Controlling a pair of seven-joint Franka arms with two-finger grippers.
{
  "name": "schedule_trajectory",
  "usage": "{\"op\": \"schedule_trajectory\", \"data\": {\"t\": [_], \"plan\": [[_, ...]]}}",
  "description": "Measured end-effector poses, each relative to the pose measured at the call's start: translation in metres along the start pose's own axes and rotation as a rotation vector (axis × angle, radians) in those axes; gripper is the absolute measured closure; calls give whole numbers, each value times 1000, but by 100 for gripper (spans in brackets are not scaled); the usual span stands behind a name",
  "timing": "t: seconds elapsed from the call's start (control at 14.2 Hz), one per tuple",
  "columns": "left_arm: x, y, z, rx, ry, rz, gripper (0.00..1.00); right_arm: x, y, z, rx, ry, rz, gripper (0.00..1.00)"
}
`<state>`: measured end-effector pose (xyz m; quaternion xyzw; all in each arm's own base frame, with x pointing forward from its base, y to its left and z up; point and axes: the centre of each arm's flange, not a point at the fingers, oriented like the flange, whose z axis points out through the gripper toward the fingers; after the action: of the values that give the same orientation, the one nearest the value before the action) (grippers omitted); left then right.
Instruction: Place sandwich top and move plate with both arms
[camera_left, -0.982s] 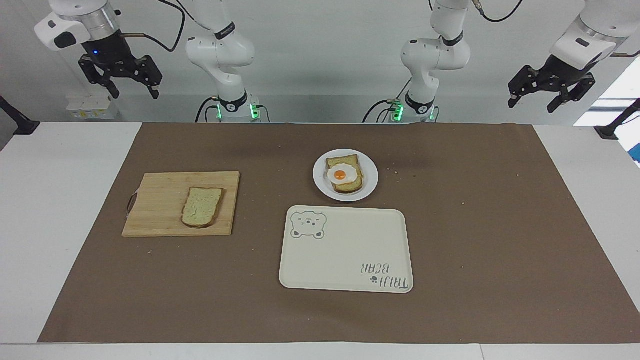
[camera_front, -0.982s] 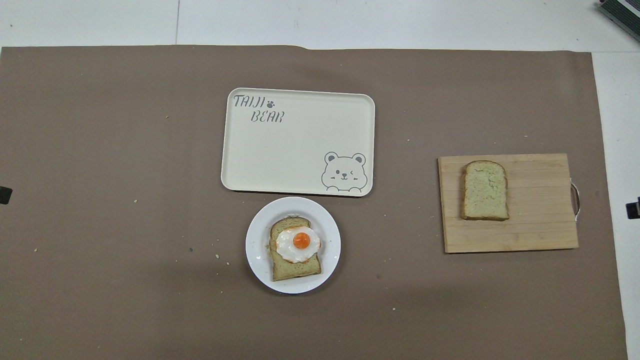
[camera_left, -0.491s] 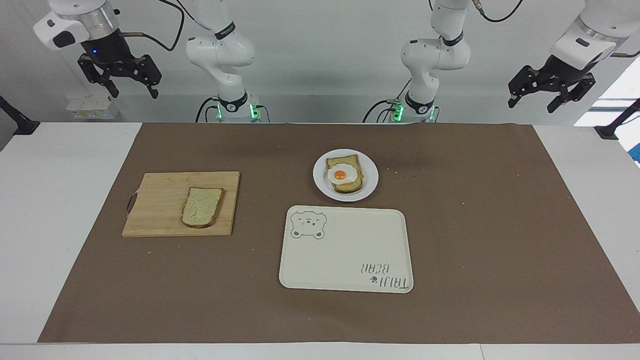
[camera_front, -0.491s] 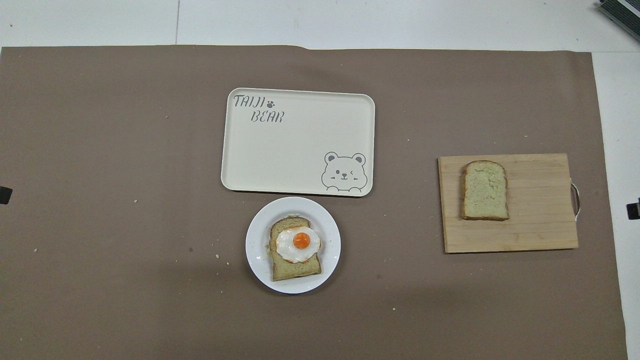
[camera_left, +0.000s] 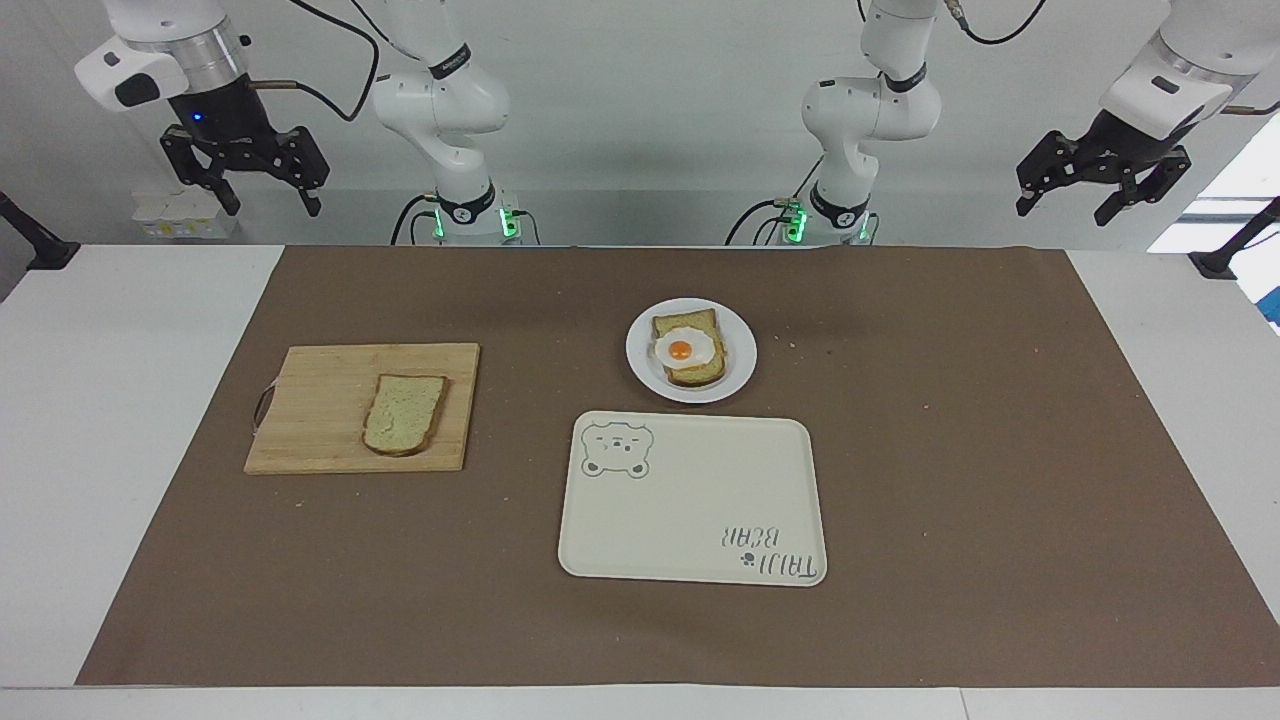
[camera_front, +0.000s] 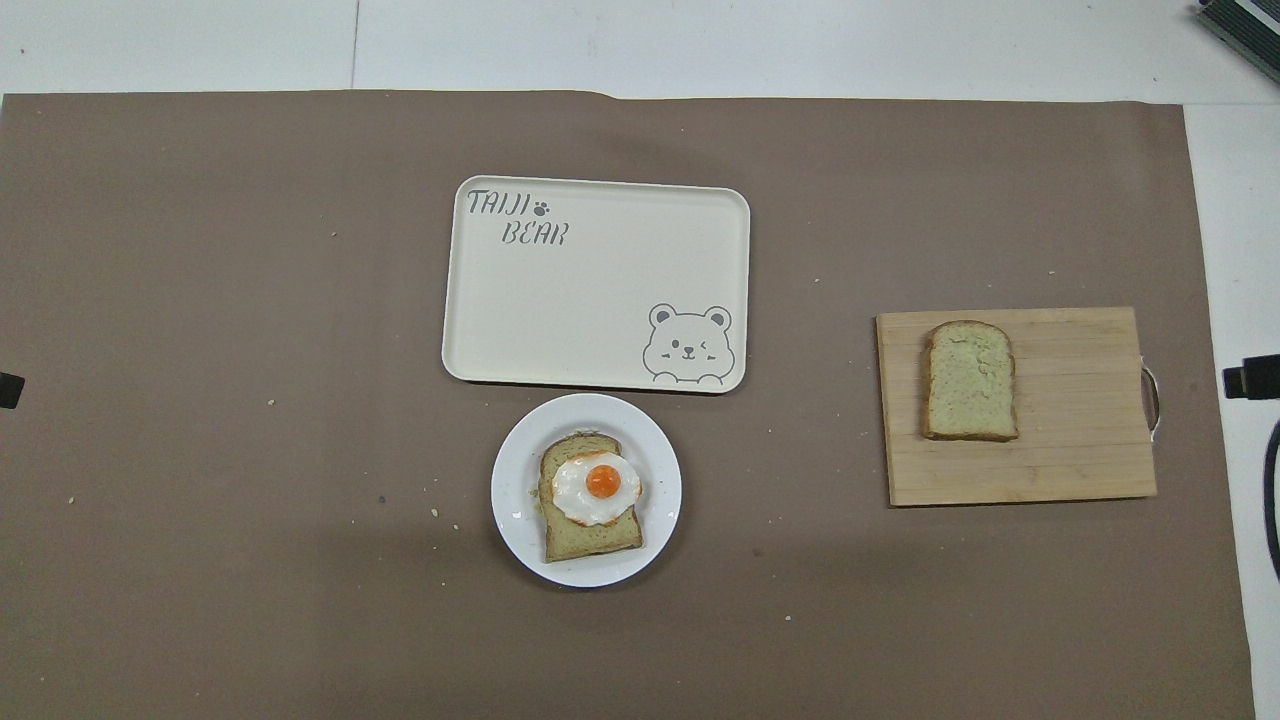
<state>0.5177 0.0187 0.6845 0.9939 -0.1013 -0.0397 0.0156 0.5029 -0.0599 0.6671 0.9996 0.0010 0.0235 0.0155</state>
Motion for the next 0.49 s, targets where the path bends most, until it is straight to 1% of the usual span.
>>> {"op": "schedule_trajectory", "data": {"t": [0.14, 0.35, 0.49], "plan": [[0, 0, 0, 0, 0, 0, 0, 7, 1, 13, -2, 14, 0, 0], [0, 0, 0, 0, 0, 0, 0, 17, 0, 32, -4, 51, -3, 0], [0, 0, 0, 0, 0, 0, 0, 23, -1, 44, 7, 53, -2, 0]]}}
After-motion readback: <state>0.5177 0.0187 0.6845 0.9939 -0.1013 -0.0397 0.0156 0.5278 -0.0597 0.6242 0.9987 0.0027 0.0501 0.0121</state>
